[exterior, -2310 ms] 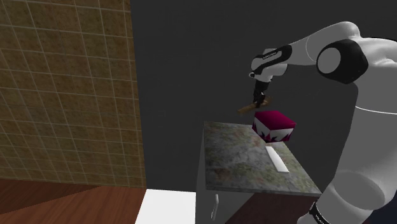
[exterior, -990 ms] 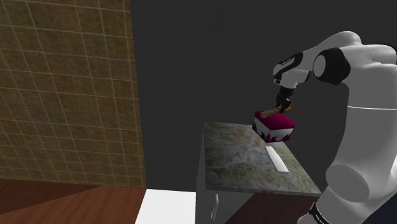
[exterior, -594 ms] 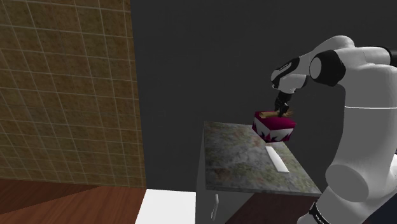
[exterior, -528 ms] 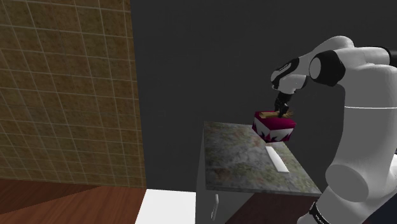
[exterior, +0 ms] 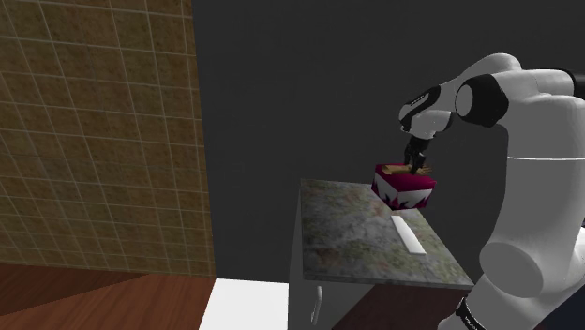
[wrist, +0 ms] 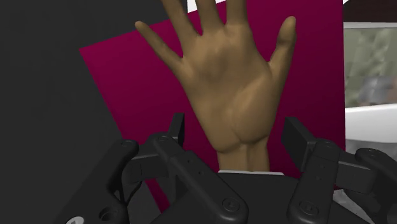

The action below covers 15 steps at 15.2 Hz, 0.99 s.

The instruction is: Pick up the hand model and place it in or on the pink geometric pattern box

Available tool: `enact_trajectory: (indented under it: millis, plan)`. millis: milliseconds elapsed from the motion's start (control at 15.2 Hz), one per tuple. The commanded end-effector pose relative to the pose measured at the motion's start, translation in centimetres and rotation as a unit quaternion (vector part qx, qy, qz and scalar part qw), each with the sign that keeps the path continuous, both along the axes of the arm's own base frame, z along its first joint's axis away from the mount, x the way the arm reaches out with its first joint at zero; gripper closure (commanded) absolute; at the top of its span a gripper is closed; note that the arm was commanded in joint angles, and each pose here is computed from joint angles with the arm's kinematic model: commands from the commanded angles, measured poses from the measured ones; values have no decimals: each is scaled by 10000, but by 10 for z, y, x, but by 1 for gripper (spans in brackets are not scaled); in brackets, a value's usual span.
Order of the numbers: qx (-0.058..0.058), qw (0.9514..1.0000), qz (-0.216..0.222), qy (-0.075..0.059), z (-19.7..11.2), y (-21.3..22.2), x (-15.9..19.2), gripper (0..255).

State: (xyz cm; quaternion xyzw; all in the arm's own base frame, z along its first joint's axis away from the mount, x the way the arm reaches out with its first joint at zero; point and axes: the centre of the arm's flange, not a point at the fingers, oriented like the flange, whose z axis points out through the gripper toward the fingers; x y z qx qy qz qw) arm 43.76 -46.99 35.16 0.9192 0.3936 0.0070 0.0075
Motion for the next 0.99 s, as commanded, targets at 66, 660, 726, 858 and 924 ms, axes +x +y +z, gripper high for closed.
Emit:
enact_trajectory:
  millis: [66,660,726,858,924]
  plan:
    - [-1,10000,0,-1,0,0,0,0]
    - [-1,10000,0,-1,50,0,-1,0]
    - [-1,10000,0,-1,50,0,-1,0]
    - [-1,10000,0,-1,50,0,-1,0]
    - [-1,10000,0,-1,50,0,-1,0]
